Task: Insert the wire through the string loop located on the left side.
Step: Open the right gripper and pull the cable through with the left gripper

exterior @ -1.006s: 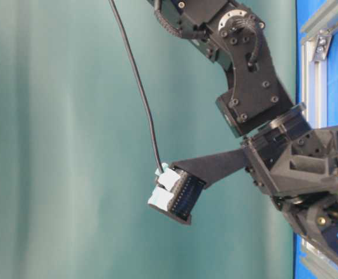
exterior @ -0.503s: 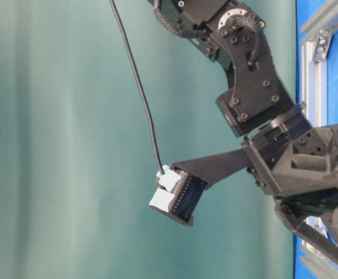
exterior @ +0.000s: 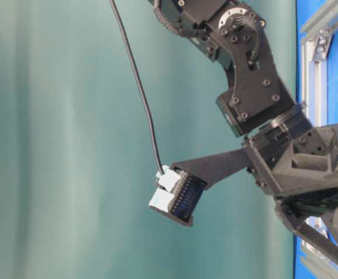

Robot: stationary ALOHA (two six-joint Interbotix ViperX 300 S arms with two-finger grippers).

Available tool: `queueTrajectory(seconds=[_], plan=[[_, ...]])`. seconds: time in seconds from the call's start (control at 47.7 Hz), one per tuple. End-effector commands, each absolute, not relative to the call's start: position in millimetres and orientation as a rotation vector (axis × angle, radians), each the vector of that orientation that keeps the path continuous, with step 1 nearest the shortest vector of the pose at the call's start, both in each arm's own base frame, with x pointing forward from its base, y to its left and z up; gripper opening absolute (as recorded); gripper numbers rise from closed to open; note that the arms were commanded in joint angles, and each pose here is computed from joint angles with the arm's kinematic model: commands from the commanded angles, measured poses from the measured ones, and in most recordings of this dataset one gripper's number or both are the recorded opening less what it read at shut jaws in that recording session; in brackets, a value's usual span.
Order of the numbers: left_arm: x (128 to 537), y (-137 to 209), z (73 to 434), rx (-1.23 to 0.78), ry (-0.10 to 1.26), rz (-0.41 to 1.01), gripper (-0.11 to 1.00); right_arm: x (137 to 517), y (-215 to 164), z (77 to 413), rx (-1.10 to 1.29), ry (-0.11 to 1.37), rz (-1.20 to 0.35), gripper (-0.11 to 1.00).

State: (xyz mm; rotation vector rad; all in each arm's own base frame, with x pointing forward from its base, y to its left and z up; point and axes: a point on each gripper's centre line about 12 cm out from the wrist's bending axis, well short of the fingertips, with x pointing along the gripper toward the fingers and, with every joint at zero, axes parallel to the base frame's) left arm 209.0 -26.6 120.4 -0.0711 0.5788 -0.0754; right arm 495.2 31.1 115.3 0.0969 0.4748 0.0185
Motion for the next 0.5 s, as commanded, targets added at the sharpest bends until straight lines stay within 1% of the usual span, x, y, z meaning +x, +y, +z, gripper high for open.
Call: queueTrajectory(seconds=[0.0,0.231,0.356,0.482], plan=[[201,-26,129,-0.076,0.548,-0.079,0.08,501,32,139,0.098,0.418,0.024,0.96],[176,-23,145,-0.088,0.499,-0.093,0.08,501,32,140,0.098,0.415,0.024,0.96],[171,-23,155,-0.091,0.467,-0.1,0.08,501,33,140,0.098,0.415,0.026,0.96],[169,-23,157,-0.094,0.466,-0.102,0.08,501,32,141,0.1,0.414,0.024,0.96]])
